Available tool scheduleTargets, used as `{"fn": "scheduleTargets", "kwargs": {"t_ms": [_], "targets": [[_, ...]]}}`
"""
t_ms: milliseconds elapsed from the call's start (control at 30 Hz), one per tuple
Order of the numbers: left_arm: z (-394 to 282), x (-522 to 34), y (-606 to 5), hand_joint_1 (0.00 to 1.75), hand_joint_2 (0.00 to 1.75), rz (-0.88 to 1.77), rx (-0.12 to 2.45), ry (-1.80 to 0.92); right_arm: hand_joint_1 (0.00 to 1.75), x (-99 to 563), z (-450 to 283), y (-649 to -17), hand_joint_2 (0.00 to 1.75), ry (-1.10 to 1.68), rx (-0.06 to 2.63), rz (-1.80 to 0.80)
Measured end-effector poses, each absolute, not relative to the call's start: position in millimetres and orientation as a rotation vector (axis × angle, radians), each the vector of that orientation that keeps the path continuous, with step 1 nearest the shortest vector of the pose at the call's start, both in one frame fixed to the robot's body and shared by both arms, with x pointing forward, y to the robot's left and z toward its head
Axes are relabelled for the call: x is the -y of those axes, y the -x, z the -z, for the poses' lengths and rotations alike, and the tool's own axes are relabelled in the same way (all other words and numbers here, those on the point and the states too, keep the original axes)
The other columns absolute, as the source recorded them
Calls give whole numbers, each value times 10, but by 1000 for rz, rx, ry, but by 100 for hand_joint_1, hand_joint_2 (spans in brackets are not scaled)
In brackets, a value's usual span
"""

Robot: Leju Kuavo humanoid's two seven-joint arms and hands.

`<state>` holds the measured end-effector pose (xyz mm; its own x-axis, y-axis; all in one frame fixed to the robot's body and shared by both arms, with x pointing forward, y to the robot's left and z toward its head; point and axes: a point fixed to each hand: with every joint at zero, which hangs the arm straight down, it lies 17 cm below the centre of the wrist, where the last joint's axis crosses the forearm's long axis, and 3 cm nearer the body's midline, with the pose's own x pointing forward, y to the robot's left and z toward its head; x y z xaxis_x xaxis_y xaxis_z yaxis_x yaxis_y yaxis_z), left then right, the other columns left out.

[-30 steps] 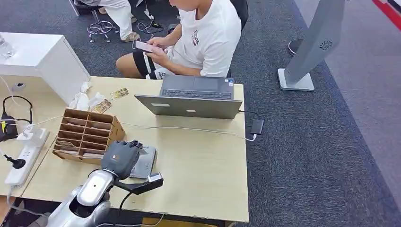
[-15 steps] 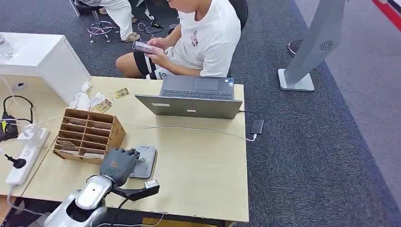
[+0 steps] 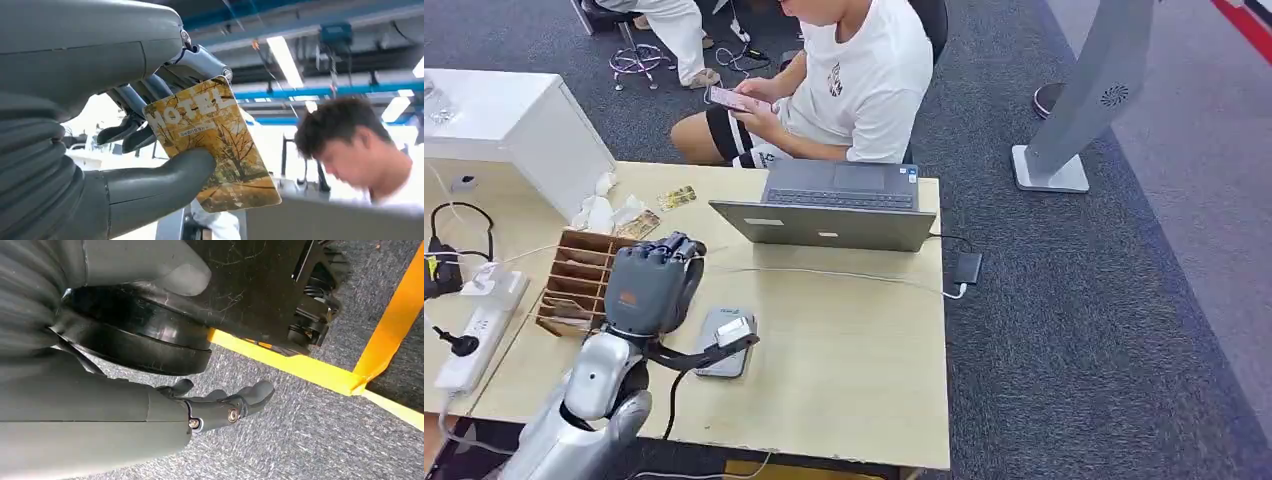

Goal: Pass the card to the sensor for recognition and then transmit it.

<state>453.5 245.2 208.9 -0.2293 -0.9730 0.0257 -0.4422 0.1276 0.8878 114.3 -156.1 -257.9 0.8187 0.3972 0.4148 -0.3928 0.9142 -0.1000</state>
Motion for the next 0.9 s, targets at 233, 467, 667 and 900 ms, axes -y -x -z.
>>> {"fn": "scheduleTargets", "kwargs": {"t_ms": [233, 467, 667, 900], "targets": [[-3041, -2776, -4909, 175, 175, 921, 1835, -1609, 0, 1519, 2575, -1155, 175, -1, 442, -489], [-3450, -3221, -5649, 175, 175, 994, 1612, -1729, 0, 1496, 2569, -1163, 175, -10, 446, -509], [-3507, -3383, -5839, 175, 175, 997, 1540, -1752, 0, 1497, 2569, -1165, 175, -10, 446, -509], [-3501, -3425, -5898, 175, 175, 996, 1517, -1753, 0, 1497, 2569, -1165, 175, -10, 446, -509]]}}
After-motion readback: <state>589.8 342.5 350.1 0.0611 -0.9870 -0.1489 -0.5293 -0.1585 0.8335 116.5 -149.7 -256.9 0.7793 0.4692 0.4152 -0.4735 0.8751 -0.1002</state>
